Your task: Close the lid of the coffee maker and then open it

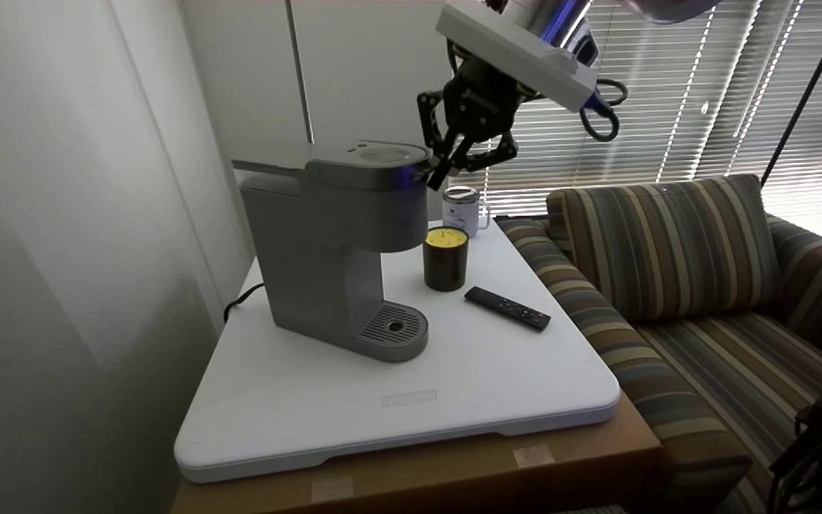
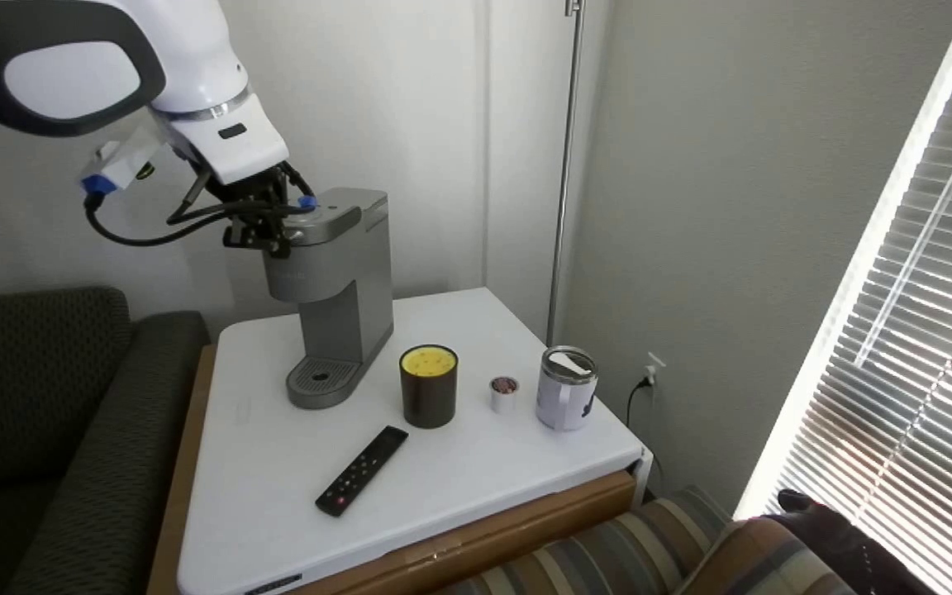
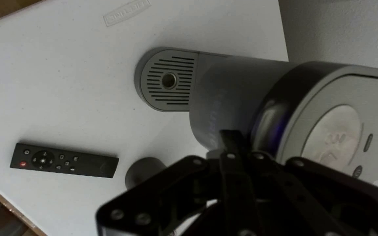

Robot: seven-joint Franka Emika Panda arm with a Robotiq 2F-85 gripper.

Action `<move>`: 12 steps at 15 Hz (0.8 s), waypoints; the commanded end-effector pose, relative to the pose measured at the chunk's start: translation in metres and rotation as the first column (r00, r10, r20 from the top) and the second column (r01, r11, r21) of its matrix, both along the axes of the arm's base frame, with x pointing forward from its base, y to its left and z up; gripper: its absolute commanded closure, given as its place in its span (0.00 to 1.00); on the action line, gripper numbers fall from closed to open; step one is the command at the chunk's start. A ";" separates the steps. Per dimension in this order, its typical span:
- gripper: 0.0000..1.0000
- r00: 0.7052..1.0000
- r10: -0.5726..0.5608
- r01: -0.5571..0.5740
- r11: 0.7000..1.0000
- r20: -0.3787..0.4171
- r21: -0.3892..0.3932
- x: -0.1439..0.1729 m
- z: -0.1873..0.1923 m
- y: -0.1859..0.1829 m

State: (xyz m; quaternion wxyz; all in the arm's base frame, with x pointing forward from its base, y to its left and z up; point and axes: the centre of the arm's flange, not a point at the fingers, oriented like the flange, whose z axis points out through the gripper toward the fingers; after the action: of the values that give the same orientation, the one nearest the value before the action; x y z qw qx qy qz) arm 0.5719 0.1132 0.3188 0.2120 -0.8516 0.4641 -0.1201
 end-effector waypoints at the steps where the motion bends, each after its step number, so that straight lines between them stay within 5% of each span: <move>1: 1.00 1.000 -0.013 0.013 1.000 0.020 -0.009 0.009 0.009 -0.001; 12: 1.00 0.998 -0.006 0.008 0.999 0.055 -0.032 0.009 0.031 -0.005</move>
State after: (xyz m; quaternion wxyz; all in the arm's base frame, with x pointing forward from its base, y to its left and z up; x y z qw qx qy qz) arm 0.5768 0.1092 0.3334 0.2122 -0.8524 0.4581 -0.1360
